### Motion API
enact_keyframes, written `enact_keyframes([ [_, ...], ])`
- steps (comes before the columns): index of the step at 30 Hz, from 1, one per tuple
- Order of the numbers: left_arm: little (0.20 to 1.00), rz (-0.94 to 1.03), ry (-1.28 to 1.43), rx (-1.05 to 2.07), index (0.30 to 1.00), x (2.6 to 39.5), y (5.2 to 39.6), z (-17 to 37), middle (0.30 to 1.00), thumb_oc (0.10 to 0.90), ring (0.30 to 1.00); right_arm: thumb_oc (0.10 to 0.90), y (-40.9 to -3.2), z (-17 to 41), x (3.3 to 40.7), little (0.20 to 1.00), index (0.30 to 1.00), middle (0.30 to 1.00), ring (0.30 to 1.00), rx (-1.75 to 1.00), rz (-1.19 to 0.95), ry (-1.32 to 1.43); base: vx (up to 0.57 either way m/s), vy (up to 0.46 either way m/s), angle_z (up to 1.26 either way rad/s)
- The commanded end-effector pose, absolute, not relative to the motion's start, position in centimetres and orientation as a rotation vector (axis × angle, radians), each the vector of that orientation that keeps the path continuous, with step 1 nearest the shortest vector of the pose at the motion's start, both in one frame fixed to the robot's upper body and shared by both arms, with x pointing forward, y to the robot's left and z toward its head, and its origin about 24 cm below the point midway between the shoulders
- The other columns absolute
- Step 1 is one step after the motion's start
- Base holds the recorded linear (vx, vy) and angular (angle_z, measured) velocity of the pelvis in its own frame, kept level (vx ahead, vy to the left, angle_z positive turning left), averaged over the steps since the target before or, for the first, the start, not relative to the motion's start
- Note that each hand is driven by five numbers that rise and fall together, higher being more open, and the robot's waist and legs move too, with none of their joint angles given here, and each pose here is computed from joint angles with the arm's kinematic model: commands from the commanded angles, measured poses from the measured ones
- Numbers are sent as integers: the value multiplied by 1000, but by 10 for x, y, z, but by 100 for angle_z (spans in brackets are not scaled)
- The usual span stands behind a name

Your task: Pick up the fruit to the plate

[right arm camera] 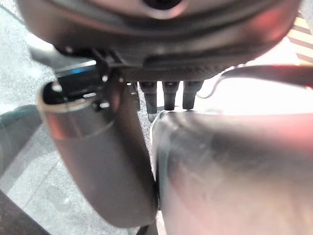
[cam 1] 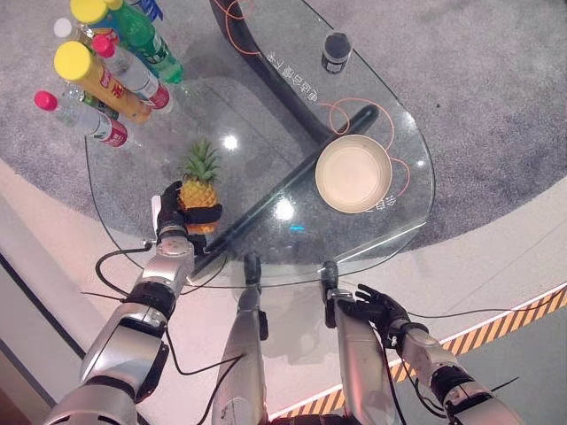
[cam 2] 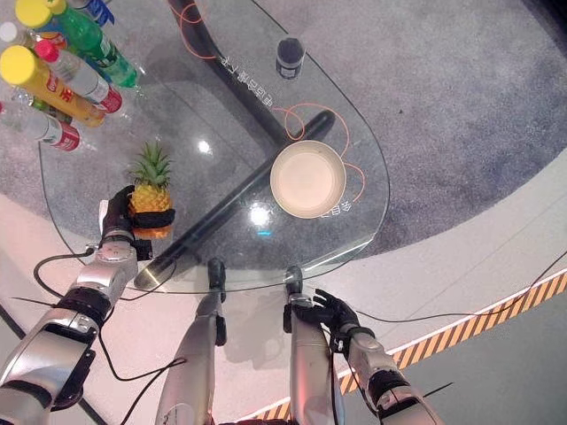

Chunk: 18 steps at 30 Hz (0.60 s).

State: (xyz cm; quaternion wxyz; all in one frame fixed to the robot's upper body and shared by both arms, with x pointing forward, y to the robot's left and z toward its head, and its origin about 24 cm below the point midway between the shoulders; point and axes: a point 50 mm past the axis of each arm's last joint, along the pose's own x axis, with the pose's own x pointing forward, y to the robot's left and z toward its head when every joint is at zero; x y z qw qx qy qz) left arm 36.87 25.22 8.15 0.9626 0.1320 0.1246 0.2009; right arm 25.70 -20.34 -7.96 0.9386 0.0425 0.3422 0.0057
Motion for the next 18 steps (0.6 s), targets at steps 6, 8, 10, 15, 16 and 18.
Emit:
enact_keyframes([
  [6, 200, 351, 458, 273, 300, 361, 245, 48, 300, 100, 300, 800, -208, -112, 211, 900, 900, 900, 900, -5, 22, 916, -2, 3, -1],
  [8, 200, 349, 460, 276, 300, 361, 245, 48, 300, 100, 300, 800, -208, -112, 212, 900, 900, 900, 900, -5, 22, 915, 0, 0, 0],
  [10, 200, 342, 457, 278, 300, 361, 245, 47, 300, 100, 300, 800, -207, -112, 211, 900, 900, 900, 900, -8, 25, 913, 0, 0, 0],
  [15, 200, 328, 461, 320, 300, 361, 247, 48, 300, 100, 300, 800, -208, -111, 213, 900, 900, 900, 900, -13, 24, 912, 0, 0, 0],
  [16, 200, 327, 459, 328, 300, 361, 247, 48, 300, 100, 300, 800, -208, -111, 213, 900, 900, 900, 900, -14, 24, 912, 0, 0, 0],
  [18, 200, 330, 451, 333, 300, 361, 248, 49, 300, 100, 300, 800, -209, -110, 213, 900, 900, 900, 900, -14, 22, 912, 0, 0, 0],
])
